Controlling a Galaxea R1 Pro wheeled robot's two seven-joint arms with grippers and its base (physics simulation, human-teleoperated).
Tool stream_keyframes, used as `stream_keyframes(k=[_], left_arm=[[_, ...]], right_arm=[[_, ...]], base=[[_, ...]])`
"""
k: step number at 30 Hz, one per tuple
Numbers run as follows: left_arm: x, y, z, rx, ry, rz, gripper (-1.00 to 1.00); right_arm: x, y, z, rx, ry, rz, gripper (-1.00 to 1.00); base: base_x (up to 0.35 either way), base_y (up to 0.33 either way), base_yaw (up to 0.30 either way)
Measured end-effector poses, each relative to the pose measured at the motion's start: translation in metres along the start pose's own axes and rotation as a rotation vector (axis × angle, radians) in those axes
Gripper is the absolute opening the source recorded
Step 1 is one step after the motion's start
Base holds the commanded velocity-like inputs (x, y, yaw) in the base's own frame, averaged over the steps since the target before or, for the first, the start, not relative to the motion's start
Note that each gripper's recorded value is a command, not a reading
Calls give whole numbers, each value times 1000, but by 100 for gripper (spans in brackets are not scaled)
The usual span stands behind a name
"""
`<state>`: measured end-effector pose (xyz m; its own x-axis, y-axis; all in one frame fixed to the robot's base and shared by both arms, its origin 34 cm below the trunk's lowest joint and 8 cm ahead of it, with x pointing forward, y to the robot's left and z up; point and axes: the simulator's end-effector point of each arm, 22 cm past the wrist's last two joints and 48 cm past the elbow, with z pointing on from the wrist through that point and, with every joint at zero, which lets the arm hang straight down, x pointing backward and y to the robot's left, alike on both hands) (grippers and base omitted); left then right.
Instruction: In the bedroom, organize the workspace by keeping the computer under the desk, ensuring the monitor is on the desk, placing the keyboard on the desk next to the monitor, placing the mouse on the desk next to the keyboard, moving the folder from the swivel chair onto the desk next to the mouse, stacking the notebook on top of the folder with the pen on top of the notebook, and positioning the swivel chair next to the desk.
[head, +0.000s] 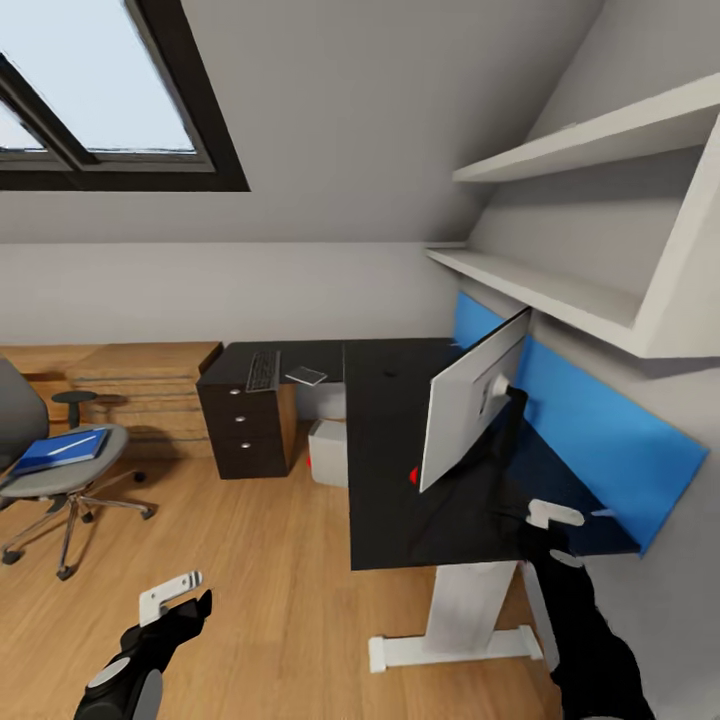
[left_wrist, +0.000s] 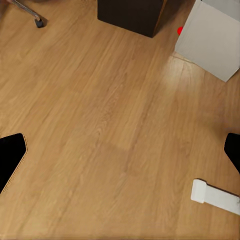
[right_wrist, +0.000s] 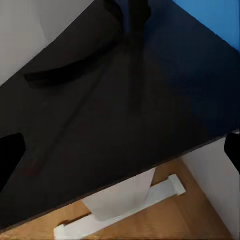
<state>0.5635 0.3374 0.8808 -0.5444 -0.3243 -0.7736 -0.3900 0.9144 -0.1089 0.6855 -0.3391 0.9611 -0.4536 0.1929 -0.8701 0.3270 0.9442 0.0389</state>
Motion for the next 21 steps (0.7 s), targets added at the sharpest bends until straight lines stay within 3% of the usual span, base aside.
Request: stream_keyframes(k=[2,7,11,14,17,21], left_arm=[[0,-1,0,2,-1,0,100],[1,-3,0,7,2,4,100],[1,-8,-1,16,3,11,100],[3,-10,-1,19,6,13,100],[4,-10,0,19,8,13,100],[4,-10,0,17,8,13,100]], right_arm=[[6,15,-14,-29,-5,-23,100],[6,20,-19,-40,-23,-37,100],[-4,23,-22,-35,-83,-72,100],[-13,64,-31,-71,-142,-175,100],[-10,80,-34,-57,-161,-199,100],[-13,100,-33,-33,-217,-189,100]], base=[[-19,320,0],[44,323,0],[201,249,0],[121,68,0],[42,23,0],[13,7,0]])
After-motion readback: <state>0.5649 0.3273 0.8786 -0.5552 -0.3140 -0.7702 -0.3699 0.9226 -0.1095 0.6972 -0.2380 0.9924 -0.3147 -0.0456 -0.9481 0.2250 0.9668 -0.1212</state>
